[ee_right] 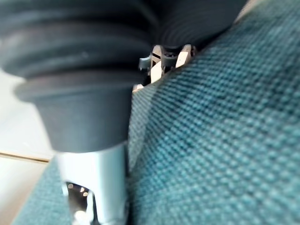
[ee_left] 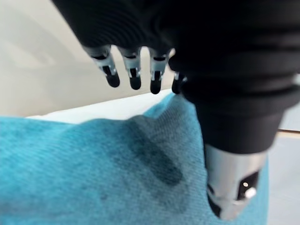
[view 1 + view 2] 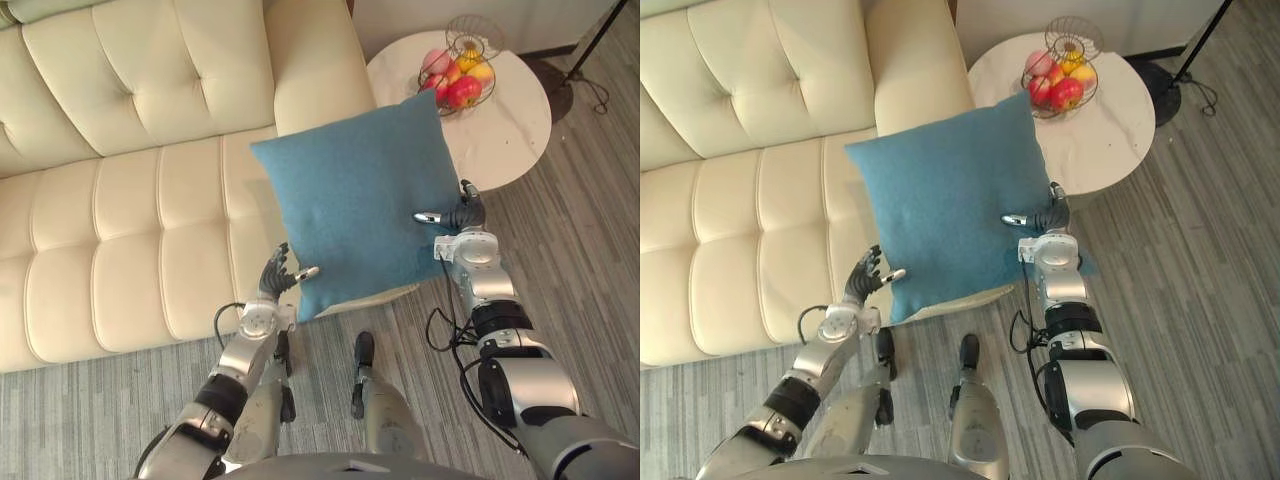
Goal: Pick up cushions and gather them together orderly.
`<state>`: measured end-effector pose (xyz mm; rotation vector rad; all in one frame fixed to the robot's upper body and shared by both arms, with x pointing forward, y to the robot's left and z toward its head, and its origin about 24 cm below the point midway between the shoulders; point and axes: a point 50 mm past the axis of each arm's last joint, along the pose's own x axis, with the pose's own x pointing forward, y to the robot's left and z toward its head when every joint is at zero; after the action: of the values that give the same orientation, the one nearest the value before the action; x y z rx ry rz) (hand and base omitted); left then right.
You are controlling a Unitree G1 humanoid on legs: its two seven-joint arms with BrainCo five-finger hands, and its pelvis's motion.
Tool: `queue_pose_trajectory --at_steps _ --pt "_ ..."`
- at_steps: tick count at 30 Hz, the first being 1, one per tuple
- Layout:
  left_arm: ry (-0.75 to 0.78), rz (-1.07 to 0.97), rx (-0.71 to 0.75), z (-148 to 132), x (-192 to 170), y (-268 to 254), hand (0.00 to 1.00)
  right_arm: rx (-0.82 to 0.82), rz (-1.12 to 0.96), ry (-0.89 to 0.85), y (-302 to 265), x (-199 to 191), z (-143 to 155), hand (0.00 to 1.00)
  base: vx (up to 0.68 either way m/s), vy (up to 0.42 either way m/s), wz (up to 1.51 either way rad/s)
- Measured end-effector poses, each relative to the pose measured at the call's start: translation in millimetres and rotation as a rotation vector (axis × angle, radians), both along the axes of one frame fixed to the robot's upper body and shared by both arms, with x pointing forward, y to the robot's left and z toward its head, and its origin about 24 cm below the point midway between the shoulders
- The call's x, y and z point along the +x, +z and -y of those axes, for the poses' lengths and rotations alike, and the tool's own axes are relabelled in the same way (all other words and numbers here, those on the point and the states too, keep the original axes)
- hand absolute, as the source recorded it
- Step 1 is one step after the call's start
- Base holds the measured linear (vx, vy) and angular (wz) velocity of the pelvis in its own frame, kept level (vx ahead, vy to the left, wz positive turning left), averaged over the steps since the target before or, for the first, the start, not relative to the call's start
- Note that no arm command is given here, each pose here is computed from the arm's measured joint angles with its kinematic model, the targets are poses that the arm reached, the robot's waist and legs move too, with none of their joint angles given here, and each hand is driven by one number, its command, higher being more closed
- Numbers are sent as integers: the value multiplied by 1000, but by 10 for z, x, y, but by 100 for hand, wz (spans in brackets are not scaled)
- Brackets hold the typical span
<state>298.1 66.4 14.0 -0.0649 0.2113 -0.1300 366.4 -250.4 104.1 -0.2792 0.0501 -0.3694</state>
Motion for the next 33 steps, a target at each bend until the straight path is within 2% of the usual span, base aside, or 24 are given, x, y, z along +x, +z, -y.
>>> queue_pose_trajectory --at_steps 2,3,14,22,33 --pt "0 20 7 27 59 67 0 1 11 3 39 20 -13 100 -49 -23 -5" --pt "-3 39 9 46 107 127 100 5 19 7 60 35 -37 100 -22 -21 -3" --pt "24 94 42 97 308 362 100 30 35 -10 87 87 -127 100 34 -12 -3" --pt "74 133 61 11 411 491 100 52 89 -5 81 29 -204 100 44 -18 -5" --pt "68 178 60 1 373 569 100 128 69 31 -290 -285 -306 100 64 -27 5"
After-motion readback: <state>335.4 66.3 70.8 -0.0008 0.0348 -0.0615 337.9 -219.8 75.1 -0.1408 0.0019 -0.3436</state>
